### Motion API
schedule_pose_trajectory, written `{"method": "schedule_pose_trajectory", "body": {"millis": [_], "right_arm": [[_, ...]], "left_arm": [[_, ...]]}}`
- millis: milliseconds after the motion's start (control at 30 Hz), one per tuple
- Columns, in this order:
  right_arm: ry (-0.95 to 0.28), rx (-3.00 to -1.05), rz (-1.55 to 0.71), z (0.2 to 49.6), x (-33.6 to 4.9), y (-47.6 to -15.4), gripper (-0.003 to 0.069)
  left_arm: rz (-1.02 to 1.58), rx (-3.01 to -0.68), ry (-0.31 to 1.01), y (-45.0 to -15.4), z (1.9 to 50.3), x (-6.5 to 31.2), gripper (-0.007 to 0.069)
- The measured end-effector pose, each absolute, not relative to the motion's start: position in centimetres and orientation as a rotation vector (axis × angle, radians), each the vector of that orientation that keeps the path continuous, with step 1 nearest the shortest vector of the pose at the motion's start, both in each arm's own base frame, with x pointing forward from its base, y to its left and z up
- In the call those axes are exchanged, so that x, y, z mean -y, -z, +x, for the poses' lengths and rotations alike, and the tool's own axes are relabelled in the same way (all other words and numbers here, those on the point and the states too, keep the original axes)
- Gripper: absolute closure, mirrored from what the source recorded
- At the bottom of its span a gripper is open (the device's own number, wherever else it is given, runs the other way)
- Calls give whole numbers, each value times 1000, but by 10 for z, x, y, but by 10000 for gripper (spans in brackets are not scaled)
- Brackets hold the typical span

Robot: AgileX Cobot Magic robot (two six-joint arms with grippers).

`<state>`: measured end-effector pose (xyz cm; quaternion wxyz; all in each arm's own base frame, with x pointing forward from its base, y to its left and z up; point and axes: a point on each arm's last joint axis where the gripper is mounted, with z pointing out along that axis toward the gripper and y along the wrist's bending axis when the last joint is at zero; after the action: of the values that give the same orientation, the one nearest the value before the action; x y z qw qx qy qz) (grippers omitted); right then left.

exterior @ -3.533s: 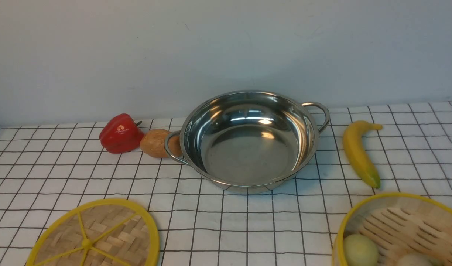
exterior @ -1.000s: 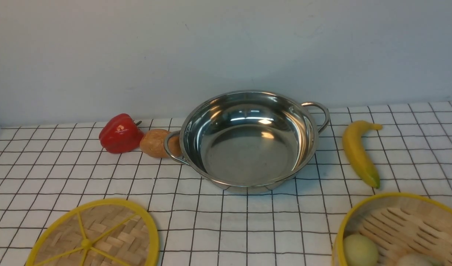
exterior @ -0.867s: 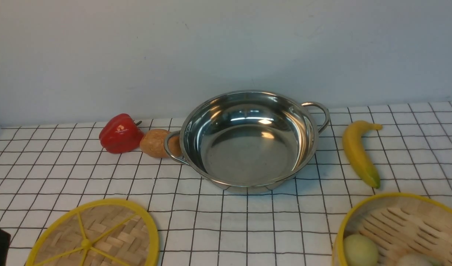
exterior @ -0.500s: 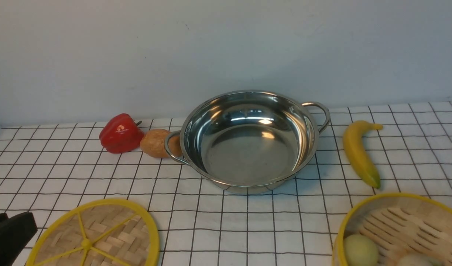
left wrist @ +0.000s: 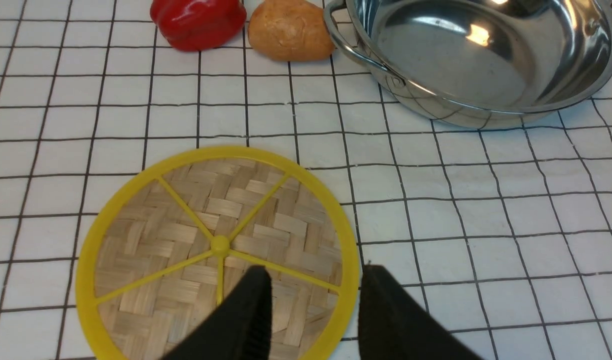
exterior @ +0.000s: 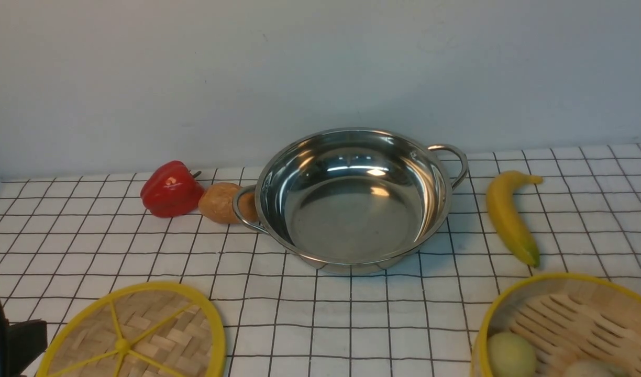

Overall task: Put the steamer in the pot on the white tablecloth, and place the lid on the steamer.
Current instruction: 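Reach for and grasp the rim of the bamboo steamer holding the buns with the right gripper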

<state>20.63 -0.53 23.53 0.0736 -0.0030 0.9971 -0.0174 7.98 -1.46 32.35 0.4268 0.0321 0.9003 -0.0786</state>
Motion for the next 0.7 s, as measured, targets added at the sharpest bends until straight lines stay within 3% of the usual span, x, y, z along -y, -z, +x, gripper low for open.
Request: {"method": "schedule_pose_trajectory", "body": {"millis": [200, 500, 633, 700], "right_arm": [[127, -3028, -28, 230, 10, -207, 312], [143, -3095, -41, 247, 11, -175, 319], [178, -3123, -59, 250, 13, -165, 386], [214, -3129, -68, 250, 16, -164, 491]], "left_arm": [[80, -2249, 199, -324, 80, 15, 382], [84, -2250, 198, -323, 80, 15, 382], [84, -2250, 198, -323, 80, 15, 382], [84, -2251, 198, -323, 80, 15, 382]]}}
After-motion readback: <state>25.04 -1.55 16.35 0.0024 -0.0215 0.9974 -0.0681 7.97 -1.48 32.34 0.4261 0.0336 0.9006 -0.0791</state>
